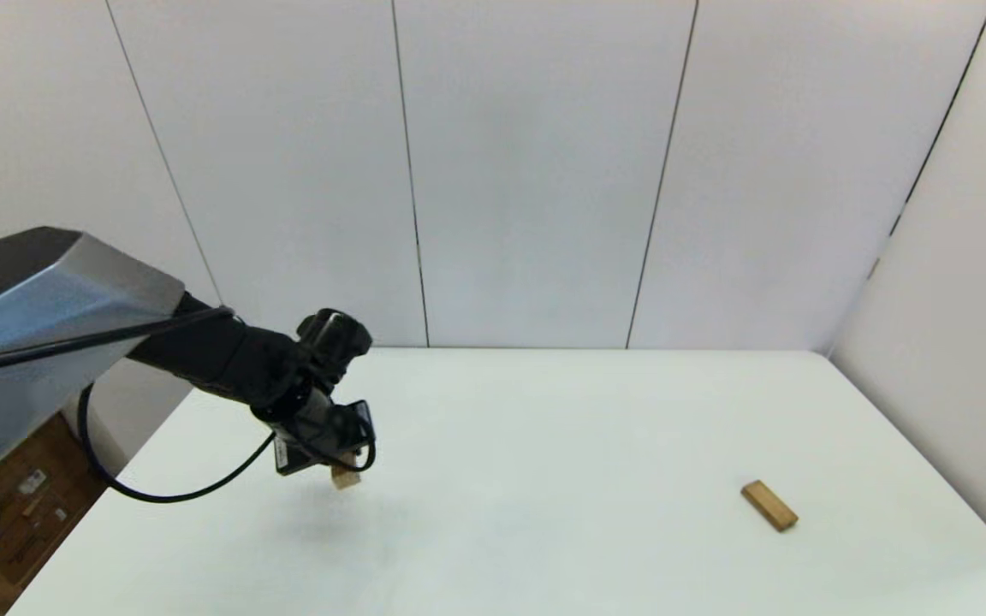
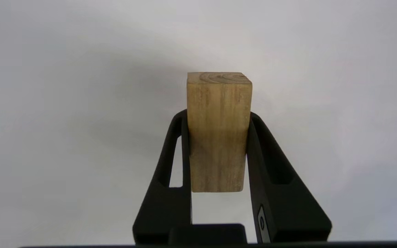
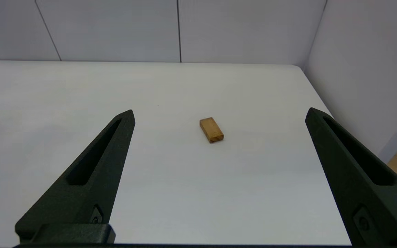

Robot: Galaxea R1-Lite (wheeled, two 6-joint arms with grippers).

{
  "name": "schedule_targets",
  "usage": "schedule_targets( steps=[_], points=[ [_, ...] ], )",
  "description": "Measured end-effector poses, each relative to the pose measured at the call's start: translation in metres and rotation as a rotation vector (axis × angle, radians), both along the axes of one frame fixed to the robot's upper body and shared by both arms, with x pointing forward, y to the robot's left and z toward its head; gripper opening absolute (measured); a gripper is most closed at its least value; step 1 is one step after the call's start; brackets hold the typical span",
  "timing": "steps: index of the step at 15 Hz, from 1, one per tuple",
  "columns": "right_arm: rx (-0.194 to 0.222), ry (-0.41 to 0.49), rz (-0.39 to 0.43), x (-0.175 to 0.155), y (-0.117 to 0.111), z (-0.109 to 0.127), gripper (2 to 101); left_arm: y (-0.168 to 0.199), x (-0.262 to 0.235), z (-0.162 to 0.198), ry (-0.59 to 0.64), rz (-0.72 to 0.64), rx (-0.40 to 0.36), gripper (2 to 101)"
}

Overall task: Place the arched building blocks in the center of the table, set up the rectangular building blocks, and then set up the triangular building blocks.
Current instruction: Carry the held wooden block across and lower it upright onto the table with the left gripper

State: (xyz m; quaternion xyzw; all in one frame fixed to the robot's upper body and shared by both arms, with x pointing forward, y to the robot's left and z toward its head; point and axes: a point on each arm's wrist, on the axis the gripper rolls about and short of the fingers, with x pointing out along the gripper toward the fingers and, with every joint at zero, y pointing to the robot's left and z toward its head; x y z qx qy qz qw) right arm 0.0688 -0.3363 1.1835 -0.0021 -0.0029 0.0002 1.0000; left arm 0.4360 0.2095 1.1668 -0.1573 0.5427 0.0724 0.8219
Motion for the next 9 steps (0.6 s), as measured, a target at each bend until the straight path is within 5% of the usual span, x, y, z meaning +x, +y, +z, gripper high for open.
schedule_targets(
  steps=[4, 9],
  points=[
    [0.0, 0.0, 0.0, 0.0, 0.0, 0.0, 98.0, -0.058, -0.037, 0.041, -0.111, -0.604, -0.021, 27.3],
    [0.0, 0.0, 0.0, 0.0, 0.0, 0.0, 98.0, -0.091, -0.051, 0.036, -0.138, -1.152, 0.058, 27.3]
  ],
)
